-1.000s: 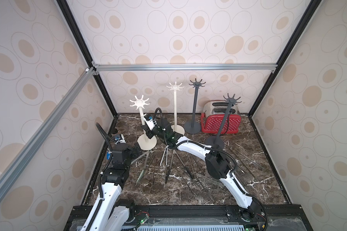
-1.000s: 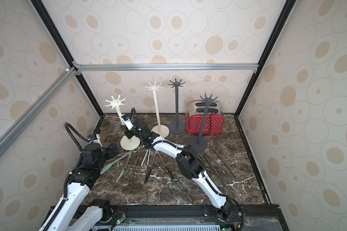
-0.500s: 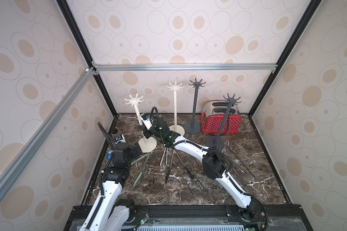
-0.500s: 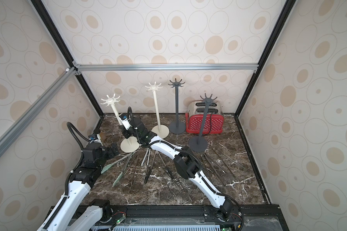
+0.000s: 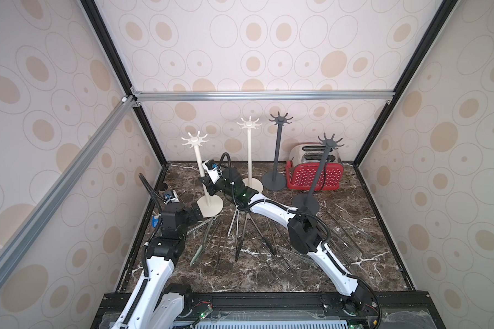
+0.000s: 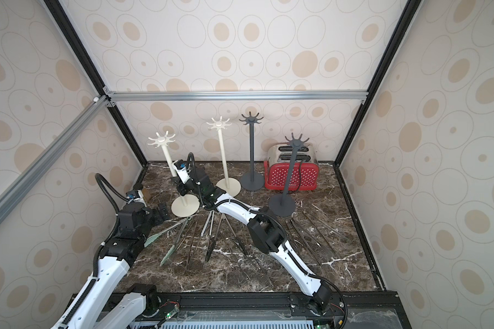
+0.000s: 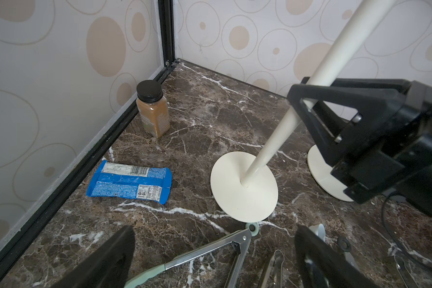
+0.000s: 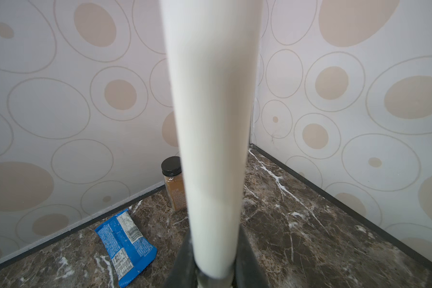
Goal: Hang food tongs on kitchen utensil racks
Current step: Place the rack at the center of the board.
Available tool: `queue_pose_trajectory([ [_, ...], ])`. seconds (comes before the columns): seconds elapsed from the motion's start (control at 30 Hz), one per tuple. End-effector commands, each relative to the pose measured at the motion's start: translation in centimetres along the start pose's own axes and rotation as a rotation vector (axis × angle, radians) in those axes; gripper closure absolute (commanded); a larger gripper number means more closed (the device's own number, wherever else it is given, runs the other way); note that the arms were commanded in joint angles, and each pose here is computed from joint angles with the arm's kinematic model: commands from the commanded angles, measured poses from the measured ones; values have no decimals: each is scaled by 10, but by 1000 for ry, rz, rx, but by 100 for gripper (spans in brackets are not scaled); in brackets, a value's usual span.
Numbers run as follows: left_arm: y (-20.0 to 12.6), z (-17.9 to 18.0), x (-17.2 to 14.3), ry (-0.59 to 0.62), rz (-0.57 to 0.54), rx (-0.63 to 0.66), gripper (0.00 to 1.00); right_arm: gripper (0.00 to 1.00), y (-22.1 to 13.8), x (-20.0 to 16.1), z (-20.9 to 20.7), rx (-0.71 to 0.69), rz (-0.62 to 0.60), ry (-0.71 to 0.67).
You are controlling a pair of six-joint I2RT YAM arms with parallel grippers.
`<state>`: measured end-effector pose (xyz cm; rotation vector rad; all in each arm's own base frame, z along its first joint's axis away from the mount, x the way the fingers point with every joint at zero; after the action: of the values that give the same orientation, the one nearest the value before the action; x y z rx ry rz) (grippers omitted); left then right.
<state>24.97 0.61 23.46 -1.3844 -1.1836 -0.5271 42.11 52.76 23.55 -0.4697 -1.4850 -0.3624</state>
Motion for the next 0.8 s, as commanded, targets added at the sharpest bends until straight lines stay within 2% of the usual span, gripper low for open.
queue_pose_trajectory([
  [0.0,-1,2,2,5,-23,14,1,100,4,-7,2,47,-21,52],
  [0.37,2,2,-1,1,-30,14,1,100,3,-26,13,65,-14,69],
  [0.77,0,4,-2,-1,-46,12,1,100,-11,1,37,37,-112,-20],
])
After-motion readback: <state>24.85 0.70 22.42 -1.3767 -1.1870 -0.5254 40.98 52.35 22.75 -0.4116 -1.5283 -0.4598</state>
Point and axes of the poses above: each gripper's point midway between its finger pads, its own y axis out along the fingers, its own z axis along the line the jaws close on, x = y × z, the point moved 6 cm from there along -y, back along the fingers, and after that the axes turned 3 degrees about -y, right-handed, at the moved point
